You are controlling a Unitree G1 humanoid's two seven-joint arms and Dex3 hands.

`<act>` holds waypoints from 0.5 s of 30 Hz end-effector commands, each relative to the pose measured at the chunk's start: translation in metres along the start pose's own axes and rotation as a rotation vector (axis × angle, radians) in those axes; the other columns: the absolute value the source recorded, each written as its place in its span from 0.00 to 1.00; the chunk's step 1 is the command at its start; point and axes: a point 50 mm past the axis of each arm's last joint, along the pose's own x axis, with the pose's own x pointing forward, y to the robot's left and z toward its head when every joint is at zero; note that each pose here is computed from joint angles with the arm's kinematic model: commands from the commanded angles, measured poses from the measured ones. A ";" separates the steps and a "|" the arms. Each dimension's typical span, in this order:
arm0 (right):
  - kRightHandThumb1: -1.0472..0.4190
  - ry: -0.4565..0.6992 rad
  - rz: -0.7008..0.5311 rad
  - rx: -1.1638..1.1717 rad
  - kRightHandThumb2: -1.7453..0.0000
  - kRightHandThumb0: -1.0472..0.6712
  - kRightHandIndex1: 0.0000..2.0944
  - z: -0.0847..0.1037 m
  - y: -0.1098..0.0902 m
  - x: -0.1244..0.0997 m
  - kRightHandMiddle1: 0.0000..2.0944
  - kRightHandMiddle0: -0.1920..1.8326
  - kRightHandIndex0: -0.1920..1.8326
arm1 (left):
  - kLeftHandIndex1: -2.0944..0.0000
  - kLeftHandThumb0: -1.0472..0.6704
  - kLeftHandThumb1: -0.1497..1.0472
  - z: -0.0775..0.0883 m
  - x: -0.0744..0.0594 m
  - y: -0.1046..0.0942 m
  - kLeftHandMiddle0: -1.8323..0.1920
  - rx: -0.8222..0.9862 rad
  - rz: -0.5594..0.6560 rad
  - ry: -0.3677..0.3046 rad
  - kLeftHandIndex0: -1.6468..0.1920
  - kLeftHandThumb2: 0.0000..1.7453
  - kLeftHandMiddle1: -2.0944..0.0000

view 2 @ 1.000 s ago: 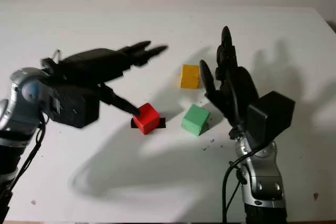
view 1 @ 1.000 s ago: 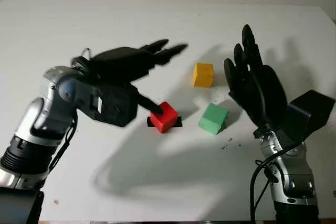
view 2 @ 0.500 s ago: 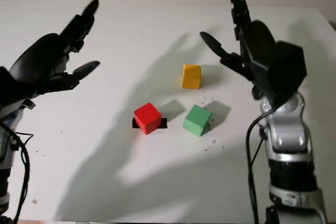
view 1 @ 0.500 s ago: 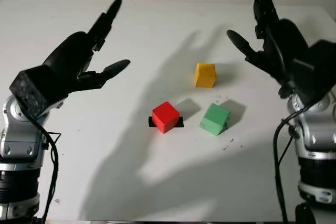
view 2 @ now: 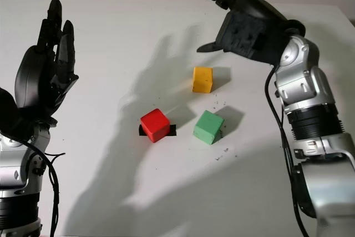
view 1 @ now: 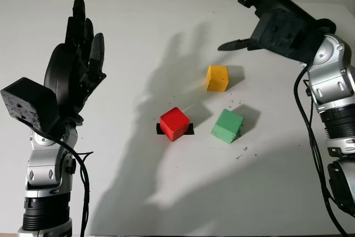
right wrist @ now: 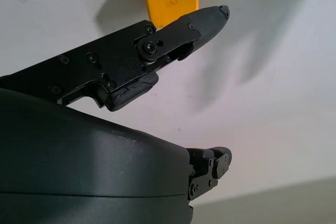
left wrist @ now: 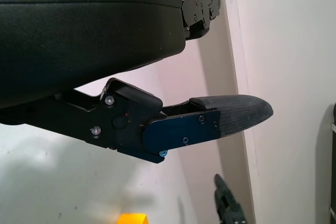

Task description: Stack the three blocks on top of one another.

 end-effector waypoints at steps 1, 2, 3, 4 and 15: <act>0.11 -0.009 0.005 -0.050 0.97 0.19 0.04 0.006 -0.006 0.002 0.10 0.17 0.11 | 1.00 0.16 1.00 -0.002 -0.001 0.001 1.00 -0.007 0.005 0.002 1.00 0.32 1.00; 0.11 -0.006 0.012 -0.059 0.97 0.20 0.04 0.006 -0.005 0.002 0.10 0.17 0.11 | 1.00 0.16 1.00 -0.002 -0.001 0.001 1.00 -0.009 0.003 0.003 1.00 0.32 1.00; 0.11 -0.002 0.021 -0.070 0.97 0.20 0.04 0.007 -0.003 0.002 0.10 0.17 0.10 | 1.00 0.16 1.00 -0.002 0.000 0.000 1.00 -0.011 0.001 0.003 1.00 0.32 1.00; 0.11 -0.003 0.026 -0.080 0.97 0.21 0.04 0.007 -0.002 0.002 0.10 0.18 0.10 | 1.00 0.16 1.00 -0.002 0.000 0.000 1.00 -0.013 0.000 0.004 1.00 0.31 1.00; 0.11 -0.034 0.104 -0.120 0.97 0.20 0.03 0.002 0.019 -0.002 0.06 0.21 0.11 | 1.00 0.17 1.00 0.001 0.003 -0.001 1.00 0.011 -0.040 0.000 1.00 0.34 1.00</act>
